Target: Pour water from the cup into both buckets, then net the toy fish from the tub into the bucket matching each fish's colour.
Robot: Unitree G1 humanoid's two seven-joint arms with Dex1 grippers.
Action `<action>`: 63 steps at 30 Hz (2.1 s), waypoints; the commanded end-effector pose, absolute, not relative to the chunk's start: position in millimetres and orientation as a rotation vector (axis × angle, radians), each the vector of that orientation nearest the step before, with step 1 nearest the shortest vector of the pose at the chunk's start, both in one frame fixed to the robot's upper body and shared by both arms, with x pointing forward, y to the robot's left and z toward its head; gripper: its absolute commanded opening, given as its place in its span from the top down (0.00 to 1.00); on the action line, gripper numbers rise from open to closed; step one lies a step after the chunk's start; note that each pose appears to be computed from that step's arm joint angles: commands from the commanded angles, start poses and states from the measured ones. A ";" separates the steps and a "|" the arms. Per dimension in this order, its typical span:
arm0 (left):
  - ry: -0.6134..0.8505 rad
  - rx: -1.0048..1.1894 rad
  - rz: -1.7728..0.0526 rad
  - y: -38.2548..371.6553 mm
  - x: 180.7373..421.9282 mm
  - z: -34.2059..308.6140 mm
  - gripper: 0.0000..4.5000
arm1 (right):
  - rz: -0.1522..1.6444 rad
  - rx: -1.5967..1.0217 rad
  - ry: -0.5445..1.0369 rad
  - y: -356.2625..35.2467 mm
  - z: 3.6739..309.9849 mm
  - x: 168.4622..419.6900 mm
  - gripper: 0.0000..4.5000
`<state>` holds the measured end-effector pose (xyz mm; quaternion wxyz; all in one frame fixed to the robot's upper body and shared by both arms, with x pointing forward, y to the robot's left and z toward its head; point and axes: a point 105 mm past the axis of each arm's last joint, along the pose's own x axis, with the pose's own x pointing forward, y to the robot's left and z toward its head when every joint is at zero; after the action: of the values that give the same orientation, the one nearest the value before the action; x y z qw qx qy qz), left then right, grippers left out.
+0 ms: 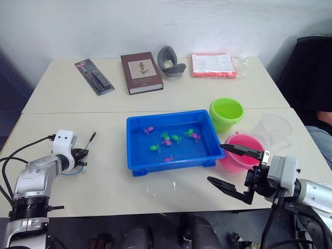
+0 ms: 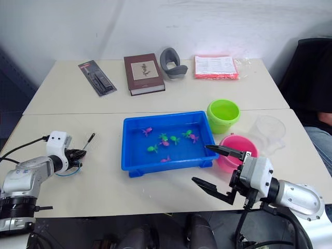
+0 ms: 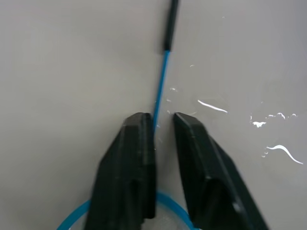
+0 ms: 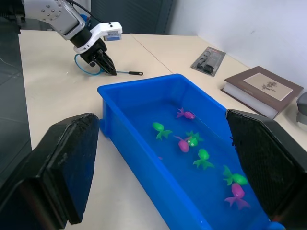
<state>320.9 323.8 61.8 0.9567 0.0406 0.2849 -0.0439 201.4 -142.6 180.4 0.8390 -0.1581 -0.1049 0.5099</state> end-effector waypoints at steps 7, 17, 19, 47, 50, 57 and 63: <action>-0.040 0.253 -0.625 270.3 325.3 176.9 1.00 | 1.180 -0.276 -0.098 -133.5 196.4 197.7 0.00; 0.166 0.632 -1.527 166.6 269.4 188.0 1.00 | 1.187 -0.274 0.119 -113.1 202.8 232.2 0.00; 0.173 0.623 -1.607 146.6 267.5 189.4 1.00 | 1.144 -0.273 0.195 -109.3 195.9 242.8 0.00; 0.097 0.650 -1.679 78.6 282.6 176.2 1.00 | 1.280 -0.033 0.418 -62.8 184.1 238.4 0.00; 0.097 0.653 -1.680 77.9 281.9 175.8 1.00 | 1.272 -0.024 0.416 -62.2 182.9 239.3 0.12; 0.076 0.653 -1.664 76.9 283.2 177.5 1.00 | 1.265 -0.016 0.422 -62.4 176.4 237.2 0.73; 0.052 0.668 -1.655 84.5 283.1 178.1 1.00 | 1.257 -0.018 0.367 -65.7 179.9 235.8 0.99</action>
<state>282.4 79.3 170.0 0.6218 0.2782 0.0407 -0.7310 243.0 -67.5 167.3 0.7973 0.0001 0.2051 0.5677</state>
